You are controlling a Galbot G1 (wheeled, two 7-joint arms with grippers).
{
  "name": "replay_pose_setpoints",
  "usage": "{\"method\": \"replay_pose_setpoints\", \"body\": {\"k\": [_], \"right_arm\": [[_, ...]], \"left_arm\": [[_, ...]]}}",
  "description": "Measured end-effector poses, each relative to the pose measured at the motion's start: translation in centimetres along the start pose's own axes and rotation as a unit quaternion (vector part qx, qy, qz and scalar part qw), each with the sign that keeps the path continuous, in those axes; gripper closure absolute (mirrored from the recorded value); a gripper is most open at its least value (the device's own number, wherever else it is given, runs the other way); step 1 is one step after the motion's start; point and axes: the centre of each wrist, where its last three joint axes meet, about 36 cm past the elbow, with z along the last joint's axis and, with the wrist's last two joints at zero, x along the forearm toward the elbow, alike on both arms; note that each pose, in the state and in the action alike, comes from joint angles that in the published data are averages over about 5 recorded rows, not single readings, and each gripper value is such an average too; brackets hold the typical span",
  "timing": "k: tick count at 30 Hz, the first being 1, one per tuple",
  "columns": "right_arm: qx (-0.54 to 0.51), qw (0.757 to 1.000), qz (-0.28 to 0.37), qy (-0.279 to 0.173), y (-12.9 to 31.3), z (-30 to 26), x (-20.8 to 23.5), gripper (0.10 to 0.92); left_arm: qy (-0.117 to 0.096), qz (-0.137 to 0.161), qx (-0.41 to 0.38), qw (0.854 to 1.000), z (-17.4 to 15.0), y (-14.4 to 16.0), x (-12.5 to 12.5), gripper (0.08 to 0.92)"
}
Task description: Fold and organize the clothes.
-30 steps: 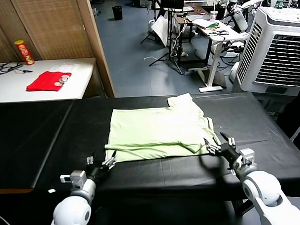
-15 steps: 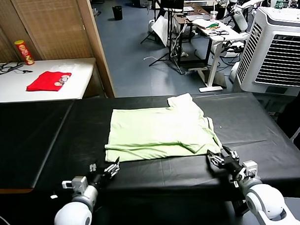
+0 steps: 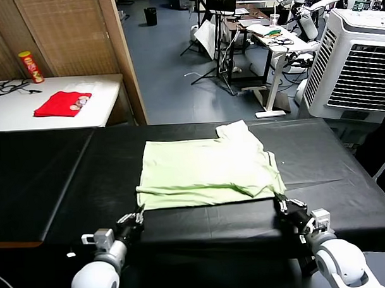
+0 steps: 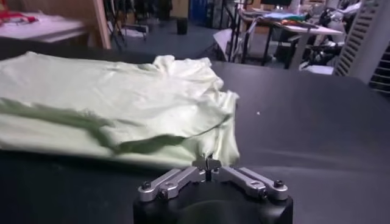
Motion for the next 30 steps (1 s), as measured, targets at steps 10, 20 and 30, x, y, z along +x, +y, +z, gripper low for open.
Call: {"method": "replay_pose_setpoints", "body": {"k": [10, 20, 30], "right_arm": [[-0.009, 1.0, -0.004, 0.024, 2.5, 0.9, 2.9, 0.9], [-0.015, 0.999, -0.005, 0.045, 3.9, 0.7, 5.4, 0.804], [-0.043, 0.998, -0.024, 0.034, 4.1, -2.4, 8.2, 0.301]], "left_arm": [[0.018, -0.01, -0.042, 0.999, 0.6, 1.0, 4.2, 0.869], [0.037, -0.015, -0.055, 0.998, 0.9, 0.8, 7.3, 0.869], [0.046, -0.024, -0.055, 0.997, -0.2, 0.3, 9.1, 0.54]]}}
